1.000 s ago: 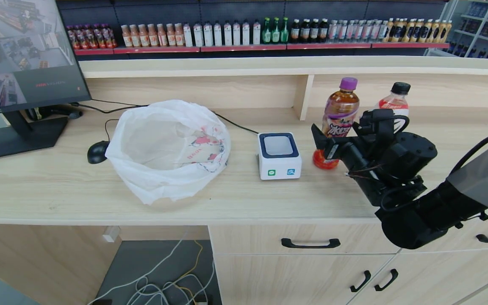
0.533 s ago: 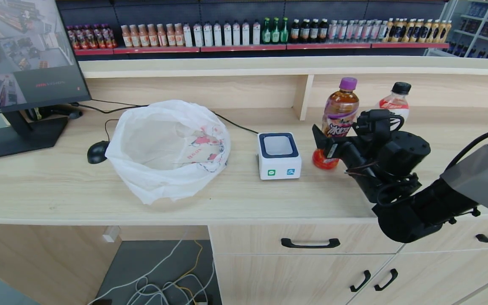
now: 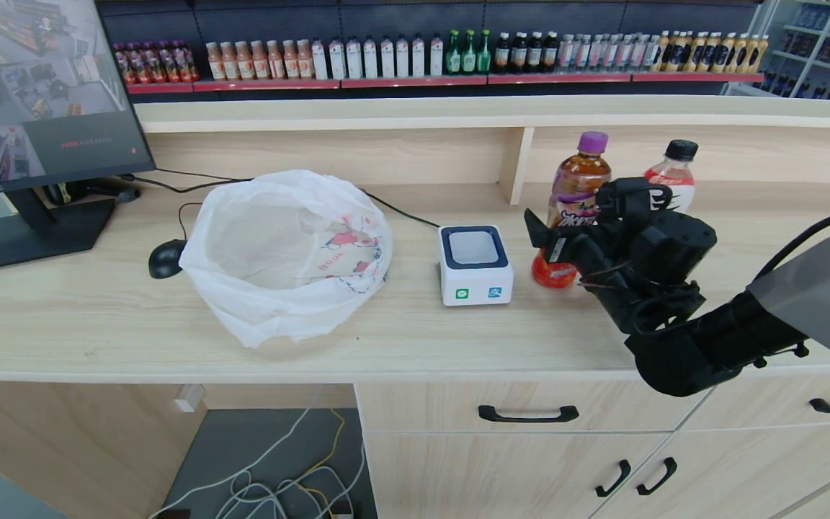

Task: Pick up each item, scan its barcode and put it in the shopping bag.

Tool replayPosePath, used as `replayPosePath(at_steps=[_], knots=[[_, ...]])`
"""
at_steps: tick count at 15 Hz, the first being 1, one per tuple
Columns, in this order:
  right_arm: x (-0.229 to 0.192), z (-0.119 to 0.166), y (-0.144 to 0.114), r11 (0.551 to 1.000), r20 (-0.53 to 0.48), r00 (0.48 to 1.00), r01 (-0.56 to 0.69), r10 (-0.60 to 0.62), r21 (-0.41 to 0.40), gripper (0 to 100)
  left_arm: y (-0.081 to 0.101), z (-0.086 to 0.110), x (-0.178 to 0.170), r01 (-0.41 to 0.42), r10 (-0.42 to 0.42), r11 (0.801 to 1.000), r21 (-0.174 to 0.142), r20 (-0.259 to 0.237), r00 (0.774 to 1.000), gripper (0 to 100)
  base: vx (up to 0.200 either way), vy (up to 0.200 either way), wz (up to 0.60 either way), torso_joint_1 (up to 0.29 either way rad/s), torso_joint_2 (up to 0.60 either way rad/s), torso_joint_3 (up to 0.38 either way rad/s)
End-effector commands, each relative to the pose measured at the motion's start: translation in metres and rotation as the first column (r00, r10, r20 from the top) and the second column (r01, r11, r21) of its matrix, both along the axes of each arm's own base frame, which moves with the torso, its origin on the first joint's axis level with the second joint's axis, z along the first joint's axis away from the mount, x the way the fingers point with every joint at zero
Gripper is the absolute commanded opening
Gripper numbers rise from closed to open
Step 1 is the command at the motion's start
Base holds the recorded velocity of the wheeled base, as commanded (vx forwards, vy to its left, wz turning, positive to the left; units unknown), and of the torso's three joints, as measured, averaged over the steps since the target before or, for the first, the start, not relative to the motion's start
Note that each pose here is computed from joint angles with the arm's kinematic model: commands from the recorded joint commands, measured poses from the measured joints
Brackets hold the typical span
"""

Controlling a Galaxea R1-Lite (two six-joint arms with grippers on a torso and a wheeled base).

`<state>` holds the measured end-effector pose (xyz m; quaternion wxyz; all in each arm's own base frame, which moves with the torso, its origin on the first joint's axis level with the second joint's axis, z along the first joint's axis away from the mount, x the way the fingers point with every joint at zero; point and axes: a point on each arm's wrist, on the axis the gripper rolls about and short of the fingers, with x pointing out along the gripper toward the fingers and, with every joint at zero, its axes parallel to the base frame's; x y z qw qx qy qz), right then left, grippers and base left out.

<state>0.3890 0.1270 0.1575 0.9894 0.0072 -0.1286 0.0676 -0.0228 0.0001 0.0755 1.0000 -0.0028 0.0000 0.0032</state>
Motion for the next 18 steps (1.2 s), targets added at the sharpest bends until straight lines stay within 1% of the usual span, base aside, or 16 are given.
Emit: replayPosePath(at_steps=[1, 8, 9, 18], knots=[[0.0006, 0.0029, 0.0001, 1.000, 0.008, 1.000, 0.001, -0.001, 0.003, 100, 0.0000, 0.0000, 0.0000, -0.001, 0.001, 1.000, -0.001, 0.000, 1.000, 100, 0.000, 0.000, 0.00, 0.000, 0.00, 0.000], [0.0004, 0.0001, 0.0006, 1.000, 0.000, 1.000, -0.001, 0.001, 0.000, 100, 0.0000, 0.0000, 0.0000, -0.001, 0.001, 1.000, -0.001, 0.000, 1.000, 100, 0.000, 0.000, 0.00, 0.000, 0.00, 0.000], [0.0009, -0.0006, 0.0008, 1.000, -0.001, 1.000, 0.001, -0.001, 0.000, 0, 0.0000, 0.0000, 0.0000, -0.001, 0.001, 1.000, -0.001, 0.000, 1.000, 100, 0.000, 0.000, 0.00, 0.000, 0.00, 0.000], [-0.0038, 0.0086, 0.0011, 1.000, 0.026, 1.000, 0.002, -0.002, 0.003, 0, 0.0000, 0.0000, 0.0000, -0.001, 0.001, 1.000, -0.001, 0.000, 1.000, 100, 0.000, 0.000, 0.00, 0.000, 0.00, 0.000]])
